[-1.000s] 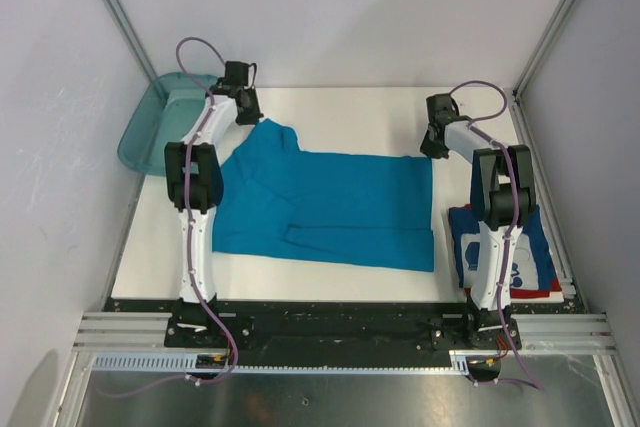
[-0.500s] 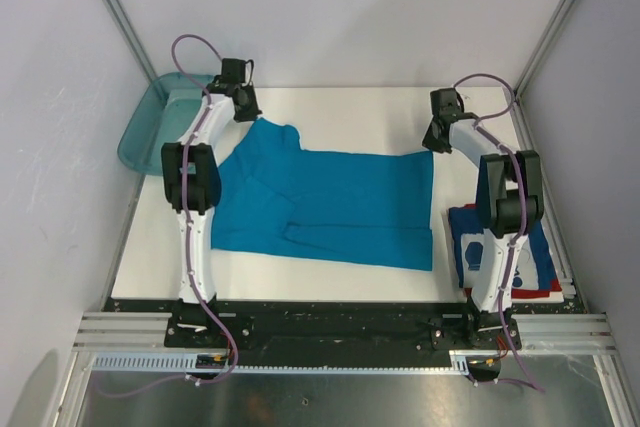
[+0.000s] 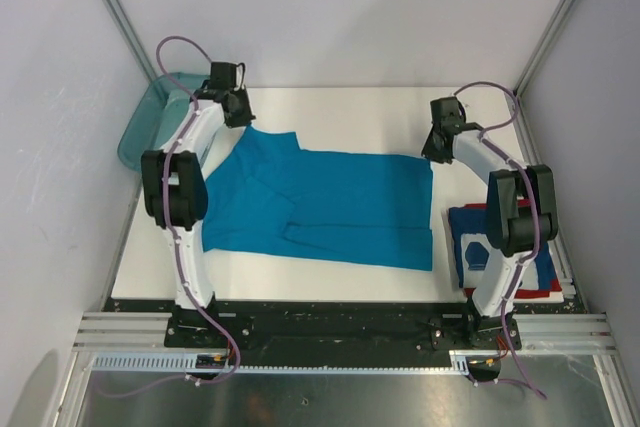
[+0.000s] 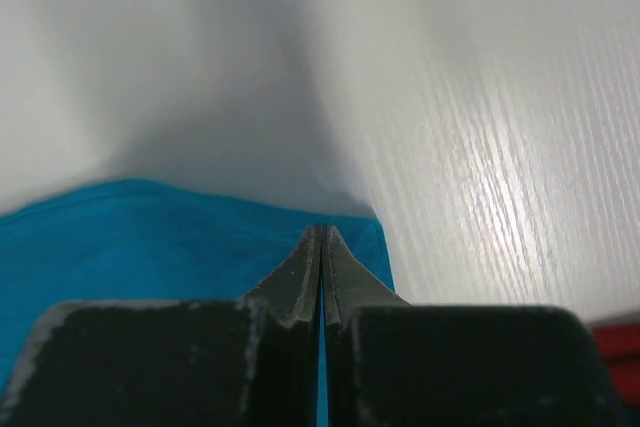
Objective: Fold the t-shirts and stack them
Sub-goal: Grap the side of the flattened tshirt furthest away from the robot with both arms
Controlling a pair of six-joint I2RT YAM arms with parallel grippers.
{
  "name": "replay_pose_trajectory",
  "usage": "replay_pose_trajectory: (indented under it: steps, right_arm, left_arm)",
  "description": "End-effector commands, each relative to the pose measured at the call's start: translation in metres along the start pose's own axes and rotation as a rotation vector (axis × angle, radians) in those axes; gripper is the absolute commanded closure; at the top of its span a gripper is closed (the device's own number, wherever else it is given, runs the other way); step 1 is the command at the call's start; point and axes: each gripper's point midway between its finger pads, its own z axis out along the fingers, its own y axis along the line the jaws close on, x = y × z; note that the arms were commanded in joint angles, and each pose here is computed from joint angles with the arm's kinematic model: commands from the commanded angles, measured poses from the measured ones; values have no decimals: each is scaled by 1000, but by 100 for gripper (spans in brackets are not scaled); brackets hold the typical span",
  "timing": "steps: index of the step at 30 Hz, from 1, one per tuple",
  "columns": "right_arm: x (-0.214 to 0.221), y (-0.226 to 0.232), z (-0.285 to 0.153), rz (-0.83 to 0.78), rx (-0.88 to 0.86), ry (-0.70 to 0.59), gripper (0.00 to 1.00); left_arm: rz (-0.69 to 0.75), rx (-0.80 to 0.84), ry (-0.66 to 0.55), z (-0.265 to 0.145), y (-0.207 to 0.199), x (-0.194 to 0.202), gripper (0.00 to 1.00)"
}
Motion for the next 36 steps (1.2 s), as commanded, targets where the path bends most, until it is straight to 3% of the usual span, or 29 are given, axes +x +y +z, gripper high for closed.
replay_pose_trajectory:
  steps: [1,17,21,25,36]
  right_arm:
    - [-6,3,-28,15,-27,-44,100]
    - [19,-3,-46,28,-60,-50,99]
    - [5,-7,-21,70,-70,-74,73]
    - [-5,-11,3,75,-38,-75,61]
    - [-21,-3,40,75,-22,-102,59]
  left_arm:
    - [-31,29,-98,-41,-2,-22,100]
    - [-61,-20,-79,-67,16,21,100]
    - [-64,-11,-69,-65,16,26,100]
    - [-63,0,-74,-65,13,23,100]
    - [-63,10,-73,-61,11,21,100]
